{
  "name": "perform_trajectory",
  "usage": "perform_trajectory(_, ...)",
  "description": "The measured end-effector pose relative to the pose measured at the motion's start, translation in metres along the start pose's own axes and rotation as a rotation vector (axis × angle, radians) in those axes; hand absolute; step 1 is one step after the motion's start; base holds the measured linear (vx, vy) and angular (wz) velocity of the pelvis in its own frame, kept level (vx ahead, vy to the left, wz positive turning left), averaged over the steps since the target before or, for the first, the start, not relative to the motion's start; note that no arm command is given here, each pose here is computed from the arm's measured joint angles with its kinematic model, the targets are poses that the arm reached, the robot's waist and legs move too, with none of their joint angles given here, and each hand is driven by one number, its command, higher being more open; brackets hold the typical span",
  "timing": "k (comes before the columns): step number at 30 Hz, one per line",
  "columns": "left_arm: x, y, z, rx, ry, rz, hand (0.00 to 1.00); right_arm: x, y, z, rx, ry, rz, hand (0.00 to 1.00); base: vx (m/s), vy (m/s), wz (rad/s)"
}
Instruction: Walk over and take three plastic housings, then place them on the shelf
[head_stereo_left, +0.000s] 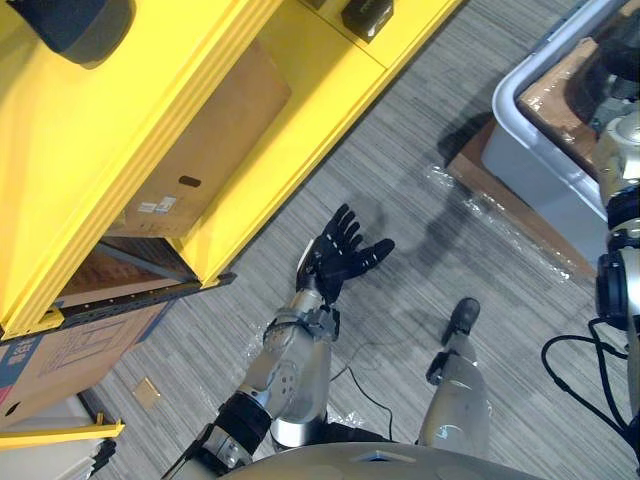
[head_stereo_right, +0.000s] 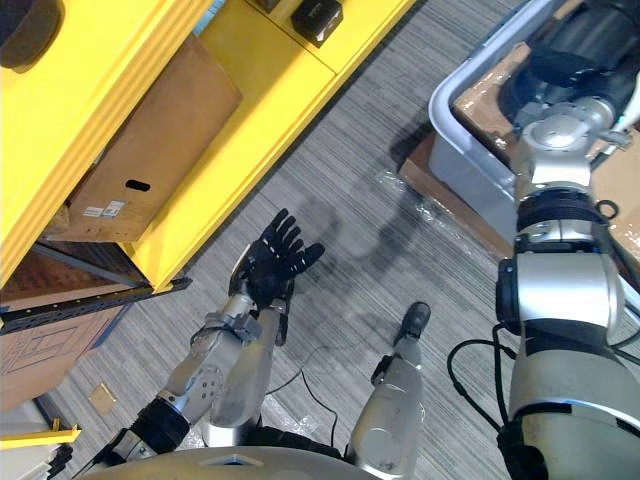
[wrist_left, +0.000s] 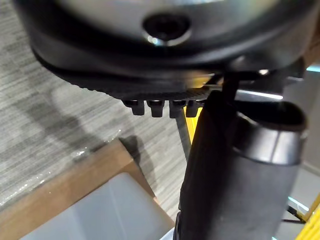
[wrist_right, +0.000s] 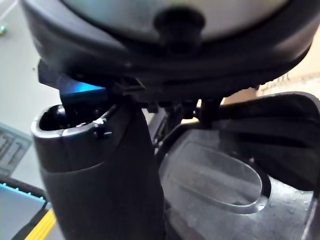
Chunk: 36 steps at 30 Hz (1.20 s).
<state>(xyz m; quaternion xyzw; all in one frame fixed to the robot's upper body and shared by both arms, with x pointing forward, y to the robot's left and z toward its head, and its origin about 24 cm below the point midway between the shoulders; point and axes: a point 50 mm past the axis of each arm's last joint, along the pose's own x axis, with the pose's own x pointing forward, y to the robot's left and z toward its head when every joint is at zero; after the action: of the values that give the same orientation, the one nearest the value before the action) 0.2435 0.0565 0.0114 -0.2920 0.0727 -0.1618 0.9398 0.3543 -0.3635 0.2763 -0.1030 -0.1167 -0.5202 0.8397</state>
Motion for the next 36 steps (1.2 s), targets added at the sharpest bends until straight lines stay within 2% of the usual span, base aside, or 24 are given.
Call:
perform_trajectory(4, -0.007, 0.004, -0.009, -0.01, 0.019, 0.022, 1.0, 0.005, -0.012, -0.005, -0.043, 0.053, -0.101, 1.0, -0.05, -0.004, 0.0)
perform_trajectory(8, -0.009, 0.002, -0.011, -0.014, 0.028, 0.017, 1.0, 0.011, -0.023, -0.009, -0.073, 0.073, -0.13, 1.0, -0.04, -0.012, -0.03)
perform_trajectory(16, -0.008, 0.004, -0.005, -0.014, 0.003, 0.023, 1.0, 0.014, -0.03, -0.026, -0.199, 0.069, 0.018, 1.0, 0.0, 0.0, 0.0)
perform_trajectory(20, -0.009, 0.006, -0.001, -0.016, -0.016, 0.034, 1.0, 0.012, -0.028, -0.025, -0.196, -0.004, 0.043, 1.0, 0.0, 0.0, 0.0)
perform_trajectory(25, -0.014, 0.011, -0.002, -0.006, -0.006, 0.044, 1.0, 0.003, -0.019, 0.028, -0.029, -0.286, -0.015, 1.0, 0.0, 0.0, -0.02)
perform_trajectory(28, -0.015, 0.013, 0.0, -0.003, -0.008, 0.043, 1.0, -0.003, -0.018, 0.046, 0.048, -0.372, -0.015, 1.0, 0.02, -0.01, -0.18)
perform_trajectory(32, -0.016, 0.016, 0.008, 0.008, -0.037, 0.025, 1.0, -0.002, -0.016, 0.045, 0.032, -0.353, 0.01, 1.0, 0.01, -0.013, -0.1)
perform_trajectory(36, -0.017, 0.015, 0.008, 0.011, -0.034, 0.014, 1.0, 0.008, -0.02, 0.01, -0.108, -0.171, 0.046, 1.0, 0.01, 0.0, -0.11)
